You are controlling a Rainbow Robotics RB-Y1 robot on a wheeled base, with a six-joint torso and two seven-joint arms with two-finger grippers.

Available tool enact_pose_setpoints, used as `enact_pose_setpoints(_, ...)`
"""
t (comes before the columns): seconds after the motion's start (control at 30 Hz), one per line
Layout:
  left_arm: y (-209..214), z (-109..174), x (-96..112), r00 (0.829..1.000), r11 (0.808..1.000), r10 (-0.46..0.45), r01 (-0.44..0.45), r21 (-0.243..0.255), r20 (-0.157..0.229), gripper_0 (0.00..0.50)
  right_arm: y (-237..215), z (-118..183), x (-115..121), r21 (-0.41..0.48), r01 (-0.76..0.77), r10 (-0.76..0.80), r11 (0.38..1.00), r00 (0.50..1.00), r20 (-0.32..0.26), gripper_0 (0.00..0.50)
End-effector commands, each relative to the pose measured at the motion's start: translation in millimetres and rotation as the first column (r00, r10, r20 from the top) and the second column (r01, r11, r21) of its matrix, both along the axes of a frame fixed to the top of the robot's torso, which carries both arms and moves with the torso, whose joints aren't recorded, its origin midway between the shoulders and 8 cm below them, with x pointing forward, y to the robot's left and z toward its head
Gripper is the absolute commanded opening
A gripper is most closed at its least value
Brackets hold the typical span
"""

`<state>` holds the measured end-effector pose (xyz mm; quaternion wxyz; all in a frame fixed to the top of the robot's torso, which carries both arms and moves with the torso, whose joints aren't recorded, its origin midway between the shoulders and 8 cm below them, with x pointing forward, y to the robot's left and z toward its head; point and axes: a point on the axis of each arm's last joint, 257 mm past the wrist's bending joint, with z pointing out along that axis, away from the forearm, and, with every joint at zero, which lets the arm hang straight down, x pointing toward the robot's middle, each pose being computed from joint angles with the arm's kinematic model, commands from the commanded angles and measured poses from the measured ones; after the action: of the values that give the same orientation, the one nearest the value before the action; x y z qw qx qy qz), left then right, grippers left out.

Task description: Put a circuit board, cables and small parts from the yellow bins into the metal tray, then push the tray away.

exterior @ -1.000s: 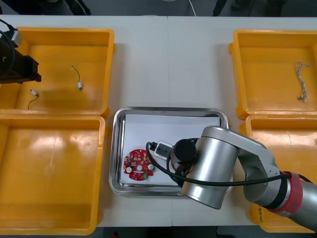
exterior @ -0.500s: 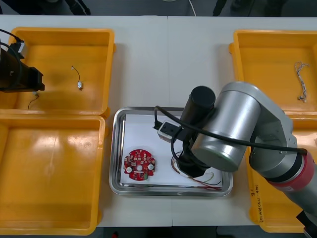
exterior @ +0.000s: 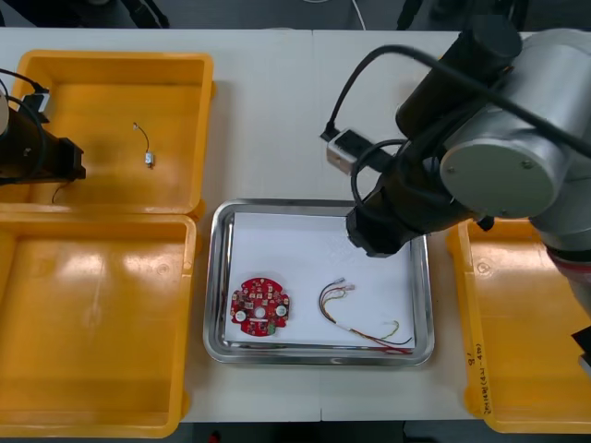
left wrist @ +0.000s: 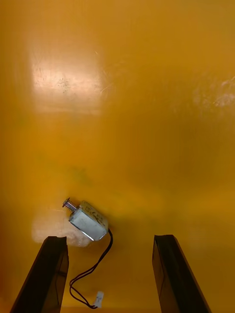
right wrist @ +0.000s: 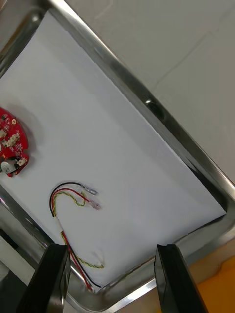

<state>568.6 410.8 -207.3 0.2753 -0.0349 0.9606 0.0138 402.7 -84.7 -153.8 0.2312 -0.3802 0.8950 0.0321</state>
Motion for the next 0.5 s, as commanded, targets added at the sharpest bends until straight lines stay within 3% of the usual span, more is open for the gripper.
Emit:
enact_pose_setpoints(0.03, -8, -7, 2, 0.995, 0.993, -0.103, 0.103, 0.065, 0.0, 0.5, -20, 54, 23, 0.047, 0.081, -0.085, 0.996, 0.992, 0.098, 0.5)
enact_pose_setpoints(0.17, -8, -11, 4, 0.995, 0.993, -0.101, 0.1, 0.063, 0.003, 0.5, -30, 83, 42, 0.104, 0.133, -0.146, 0.986, 0.981, 0.126, 0.5)
enact_pose_setpoints(0.3, -7, -16, 10, 0.994, 0.992, -0.103, 0.101, 0.073, 0.023, 0.5, -58, 106, 56, 0.163, 0.205, -0.224, 0.965, 0.969, 0.107, 0.5)
enact_pose_setpoints(0.5, -6, -19, 9, 0.995, 0.993, -0.099, 0.098, 0.069, 0.021, 0.5, -123, 129, 76, 0.214, 0.357, -0.378, 0.909, 0.923, 0.068, 0.5)
